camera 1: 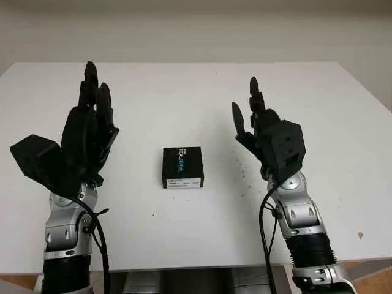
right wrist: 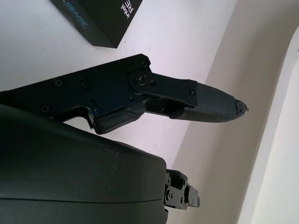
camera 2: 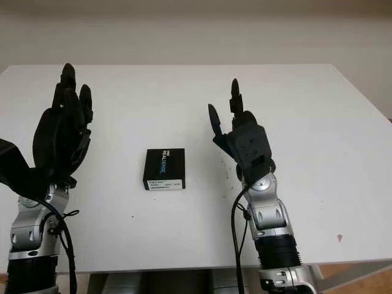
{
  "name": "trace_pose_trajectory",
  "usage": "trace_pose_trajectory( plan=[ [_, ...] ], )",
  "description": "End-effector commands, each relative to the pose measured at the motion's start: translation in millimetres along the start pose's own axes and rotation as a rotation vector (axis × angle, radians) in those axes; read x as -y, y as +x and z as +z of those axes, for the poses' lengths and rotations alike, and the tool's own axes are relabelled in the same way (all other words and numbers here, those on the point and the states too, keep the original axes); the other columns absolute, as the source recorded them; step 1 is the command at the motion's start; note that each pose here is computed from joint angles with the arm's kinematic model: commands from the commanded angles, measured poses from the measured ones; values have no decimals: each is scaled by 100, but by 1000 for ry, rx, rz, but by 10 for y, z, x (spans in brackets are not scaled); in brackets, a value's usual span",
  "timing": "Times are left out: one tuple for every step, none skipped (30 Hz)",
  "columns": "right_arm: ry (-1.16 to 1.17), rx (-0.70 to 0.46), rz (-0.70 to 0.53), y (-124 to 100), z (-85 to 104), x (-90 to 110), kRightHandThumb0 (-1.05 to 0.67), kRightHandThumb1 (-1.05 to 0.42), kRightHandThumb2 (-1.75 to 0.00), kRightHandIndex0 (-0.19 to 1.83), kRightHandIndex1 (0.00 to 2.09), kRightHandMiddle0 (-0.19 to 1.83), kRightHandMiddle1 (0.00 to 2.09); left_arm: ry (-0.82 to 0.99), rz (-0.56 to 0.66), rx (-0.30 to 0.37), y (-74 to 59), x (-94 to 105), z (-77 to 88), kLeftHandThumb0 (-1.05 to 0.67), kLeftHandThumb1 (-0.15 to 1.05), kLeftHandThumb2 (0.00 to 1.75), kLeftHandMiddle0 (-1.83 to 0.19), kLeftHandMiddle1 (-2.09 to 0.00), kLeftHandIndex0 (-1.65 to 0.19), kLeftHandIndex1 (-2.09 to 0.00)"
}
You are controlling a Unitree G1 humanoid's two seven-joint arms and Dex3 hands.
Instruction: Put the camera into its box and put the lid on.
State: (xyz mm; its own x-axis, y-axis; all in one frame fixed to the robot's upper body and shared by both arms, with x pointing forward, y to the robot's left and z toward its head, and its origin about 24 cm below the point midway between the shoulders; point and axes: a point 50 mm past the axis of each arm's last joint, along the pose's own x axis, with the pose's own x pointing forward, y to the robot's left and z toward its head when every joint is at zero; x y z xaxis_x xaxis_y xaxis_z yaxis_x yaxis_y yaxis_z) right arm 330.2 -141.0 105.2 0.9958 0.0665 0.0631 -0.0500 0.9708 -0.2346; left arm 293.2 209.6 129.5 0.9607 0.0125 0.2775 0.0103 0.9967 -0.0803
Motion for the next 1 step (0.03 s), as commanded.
trace_pose_trajectory(
  plan=[
    [14,13,0,15,53,-10,-87,-105,-63,-19,0,-19,0,-4,-1,10,1,9,11,-86,105,67,19,0,19,0]
  ],
)
